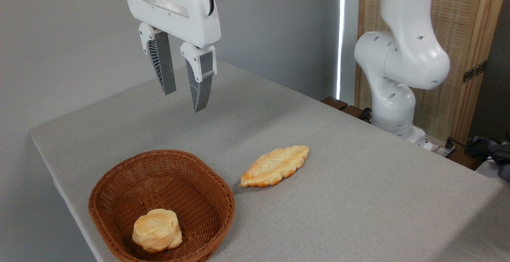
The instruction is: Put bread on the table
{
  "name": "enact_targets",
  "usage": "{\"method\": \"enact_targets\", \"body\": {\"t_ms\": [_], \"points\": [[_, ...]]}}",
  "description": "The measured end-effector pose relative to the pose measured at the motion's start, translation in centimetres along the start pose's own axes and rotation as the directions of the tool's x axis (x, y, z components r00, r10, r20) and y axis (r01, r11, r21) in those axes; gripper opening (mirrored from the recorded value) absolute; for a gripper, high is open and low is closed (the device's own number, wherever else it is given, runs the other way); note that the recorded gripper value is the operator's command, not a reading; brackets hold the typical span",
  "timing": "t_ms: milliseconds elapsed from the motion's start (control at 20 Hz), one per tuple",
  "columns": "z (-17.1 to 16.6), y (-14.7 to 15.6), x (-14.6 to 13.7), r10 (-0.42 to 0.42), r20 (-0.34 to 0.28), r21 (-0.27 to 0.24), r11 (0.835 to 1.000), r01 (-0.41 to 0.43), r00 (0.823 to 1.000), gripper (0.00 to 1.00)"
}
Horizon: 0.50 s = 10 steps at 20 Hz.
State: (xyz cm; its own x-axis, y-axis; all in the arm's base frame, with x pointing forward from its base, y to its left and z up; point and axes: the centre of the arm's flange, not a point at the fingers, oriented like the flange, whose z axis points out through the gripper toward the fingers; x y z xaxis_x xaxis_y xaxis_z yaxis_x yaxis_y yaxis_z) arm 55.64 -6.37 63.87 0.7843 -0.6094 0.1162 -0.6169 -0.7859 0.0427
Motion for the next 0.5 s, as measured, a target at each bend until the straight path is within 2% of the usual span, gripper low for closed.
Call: {"method": "enact_targets", "body": {"t_ms": [300, 400, 500], "points": [[0.40, 0.17, -0.14, 0.000, 0.026, -0.013, 1.000, 0.000, 1.000, 1.00], [0.45, -0.19, -0.46, 0.004, 0.062, 0.031, 1.000, -0.006, 0.998, 1.00], [0.53, -0.10, -0.52, 0.008, 0.081, 0.043, 0.999, -0.012, 0.997, 1.00]]}}
